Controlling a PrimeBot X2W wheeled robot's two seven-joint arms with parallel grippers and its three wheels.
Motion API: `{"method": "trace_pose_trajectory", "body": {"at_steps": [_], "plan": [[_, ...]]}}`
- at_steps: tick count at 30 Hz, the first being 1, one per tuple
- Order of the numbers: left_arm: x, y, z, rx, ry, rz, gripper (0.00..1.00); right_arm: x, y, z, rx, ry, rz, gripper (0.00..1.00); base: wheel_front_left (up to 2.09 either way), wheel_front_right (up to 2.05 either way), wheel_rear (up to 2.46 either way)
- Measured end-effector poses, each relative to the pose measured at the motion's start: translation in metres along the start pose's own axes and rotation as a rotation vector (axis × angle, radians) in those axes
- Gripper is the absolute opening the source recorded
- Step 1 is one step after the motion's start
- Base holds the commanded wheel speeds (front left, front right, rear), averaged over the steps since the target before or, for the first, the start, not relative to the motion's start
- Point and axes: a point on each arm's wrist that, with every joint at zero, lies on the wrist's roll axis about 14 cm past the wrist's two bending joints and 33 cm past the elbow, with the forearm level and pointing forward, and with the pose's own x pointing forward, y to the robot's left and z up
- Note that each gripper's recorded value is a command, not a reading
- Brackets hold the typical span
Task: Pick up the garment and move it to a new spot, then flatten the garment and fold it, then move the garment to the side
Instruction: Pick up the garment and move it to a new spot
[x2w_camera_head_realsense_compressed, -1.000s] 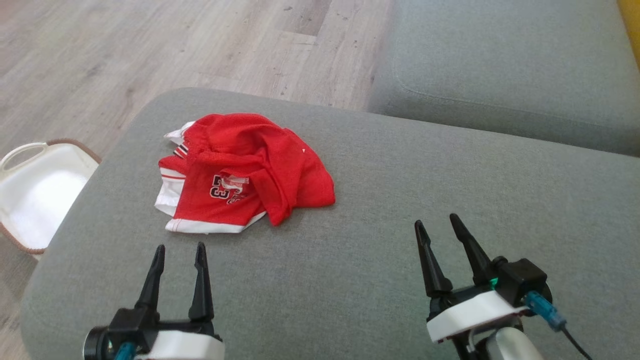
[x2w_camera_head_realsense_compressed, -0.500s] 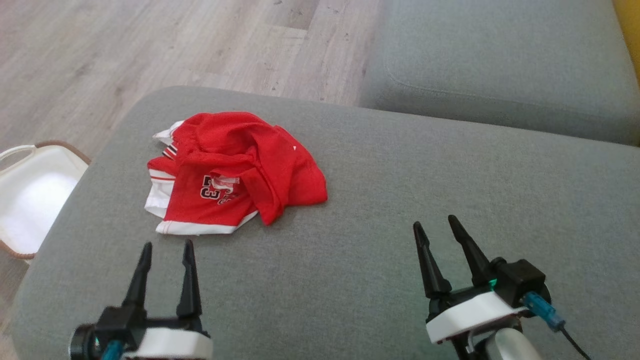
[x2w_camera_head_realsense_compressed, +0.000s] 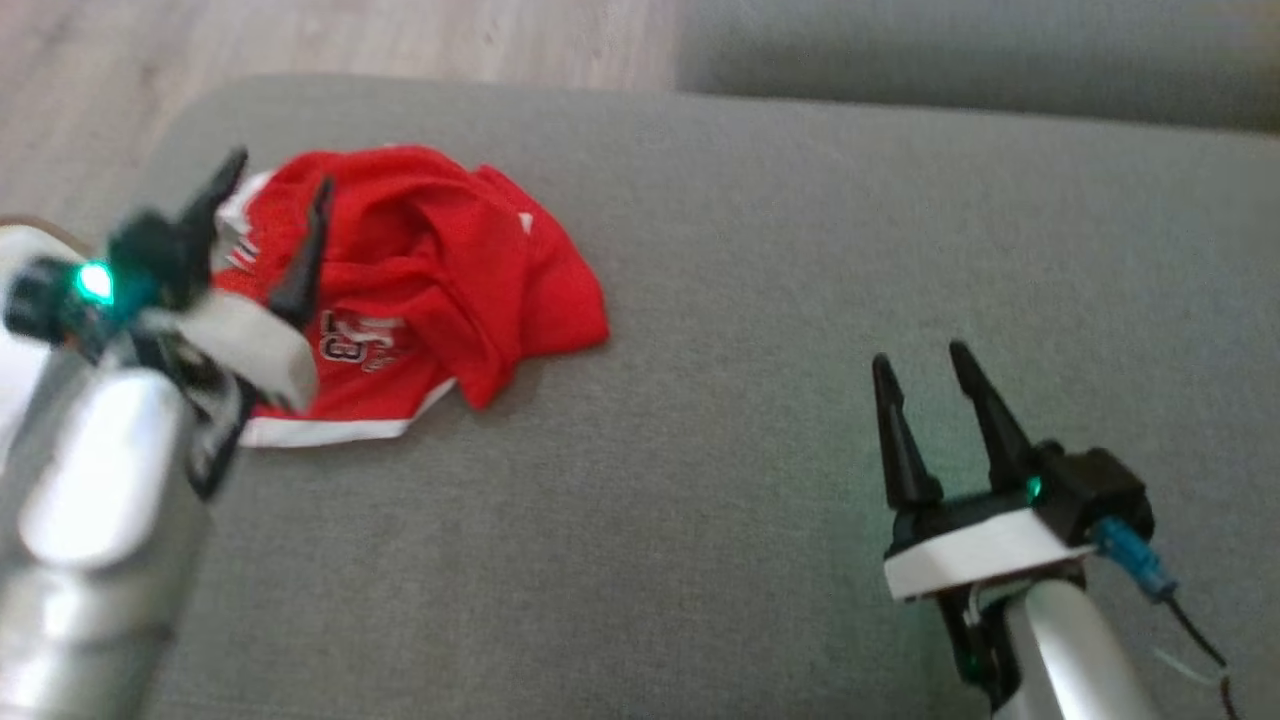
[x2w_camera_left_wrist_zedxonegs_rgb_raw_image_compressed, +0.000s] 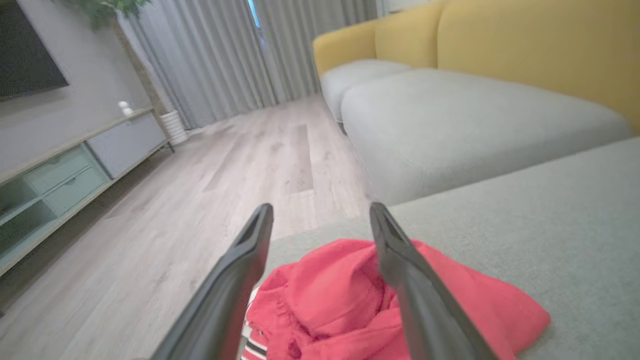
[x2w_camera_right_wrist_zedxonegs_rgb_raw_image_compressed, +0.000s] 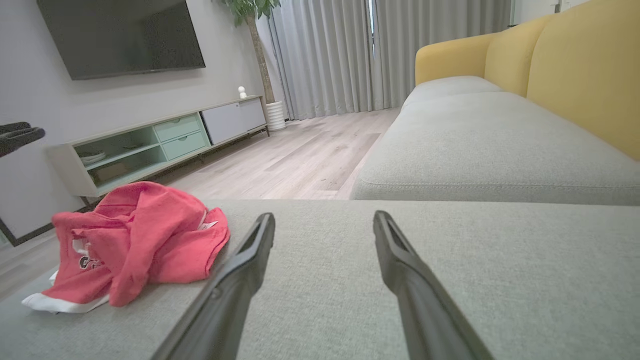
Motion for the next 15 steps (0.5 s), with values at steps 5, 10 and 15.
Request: {"method": "trace_pose_trajectory", "body": {"at_steps": [5, 10, 15], "plan": [[0.037, -0.001, -0.024, 0.075, 0.217, -0.106, 1.00, 0.013, -0.026, 0.004, 0.001, -0.023, -0.054, 1.00, 0.00, 0.00, 0.00], [0.047, -0.031, -0.077, 0.126, 0.448, -0.250, 1.00, 0.014, -0.053, -0.005, 0.014, -0.009, -0.119, 1.00, 0.00, 0.00, 0.00], [0.060, -0.036, -0.102, 0.169, 0.535, -0.299, 1.00, 0.012, -0.070, -0.014, 0.016, 0.011, -0.163, 1.00, 0.00, 0.00, 0.00]]}}
